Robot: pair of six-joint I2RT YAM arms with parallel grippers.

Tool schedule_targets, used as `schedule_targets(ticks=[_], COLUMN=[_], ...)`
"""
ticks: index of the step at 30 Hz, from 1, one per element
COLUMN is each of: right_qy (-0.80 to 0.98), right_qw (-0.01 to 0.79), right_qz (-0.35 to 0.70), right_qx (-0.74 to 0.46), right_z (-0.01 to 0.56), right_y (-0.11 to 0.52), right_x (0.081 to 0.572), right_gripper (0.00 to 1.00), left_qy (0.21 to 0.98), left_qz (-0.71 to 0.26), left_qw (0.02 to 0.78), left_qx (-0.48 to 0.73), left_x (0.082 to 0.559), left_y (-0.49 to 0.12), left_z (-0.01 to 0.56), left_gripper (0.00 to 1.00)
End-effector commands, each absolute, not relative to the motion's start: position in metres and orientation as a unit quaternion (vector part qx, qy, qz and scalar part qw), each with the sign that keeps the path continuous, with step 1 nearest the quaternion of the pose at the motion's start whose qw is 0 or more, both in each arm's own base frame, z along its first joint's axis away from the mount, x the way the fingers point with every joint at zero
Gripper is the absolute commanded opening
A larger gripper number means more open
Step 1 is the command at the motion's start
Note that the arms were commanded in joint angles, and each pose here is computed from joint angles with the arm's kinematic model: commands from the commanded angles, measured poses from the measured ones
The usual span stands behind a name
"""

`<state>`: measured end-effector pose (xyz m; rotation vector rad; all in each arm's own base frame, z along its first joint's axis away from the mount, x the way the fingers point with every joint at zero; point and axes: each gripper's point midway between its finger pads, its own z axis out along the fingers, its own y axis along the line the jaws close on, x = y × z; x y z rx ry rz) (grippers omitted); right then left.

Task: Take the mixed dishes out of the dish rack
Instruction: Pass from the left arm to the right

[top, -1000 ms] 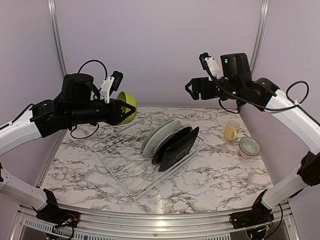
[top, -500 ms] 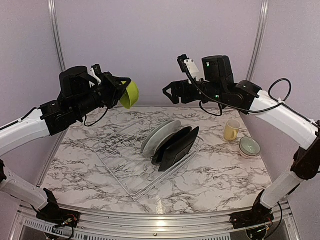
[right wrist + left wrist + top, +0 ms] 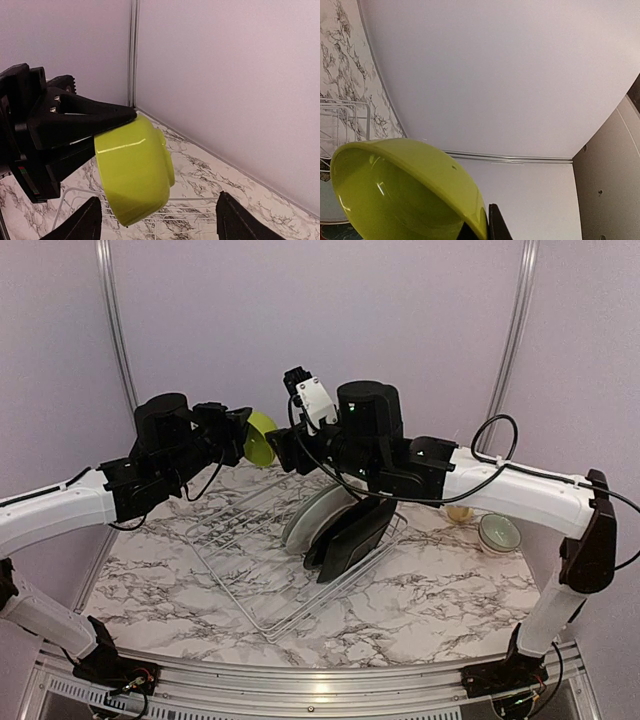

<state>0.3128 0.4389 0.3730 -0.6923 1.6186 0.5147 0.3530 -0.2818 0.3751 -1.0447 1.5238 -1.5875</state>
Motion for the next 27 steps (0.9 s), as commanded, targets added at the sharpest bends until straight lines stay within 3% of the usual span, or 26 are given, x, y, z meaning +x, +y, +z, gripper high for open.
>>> schedule_targets(ticks=[1, 12, 20, 27], right_qy=[0.669, 0.656, 0.651, 0.649], right_qw=[0.666, 0.686, 0.686, 0.728], right_qz=[0.179, 0.122, 0.115, -0.004], right_qx=[-0.276, -0.289, -0.304, -0.223], right_z=[0.388, 0.367, 0.352, 0.357], right_y=[0.443, 0.456, 0.469, 0.454], right_x=[0.314, 0.314, 0.307, 0.341], right_gripper=[0.75, 0.69, 0.77, 0.71], left_qy=[0.524, 0.475, 0.476, 0.465], left_qz=[-0.652, -0.677, -0.677, -0.696], left_qw=[0.326, 0.313, 0.301, 0.283], left_qx=[-0.441, -0.467, -0.474, -0.468], left_x=[0.357, 0.355, 0.355, 0.352], left_y=[-0.274, -0.261, -0.262, -0.264], left_z=[0.384, 0.380, 0.373, 0.381], left_gripper=[0.00, 0.00, 0.00, 0.00])
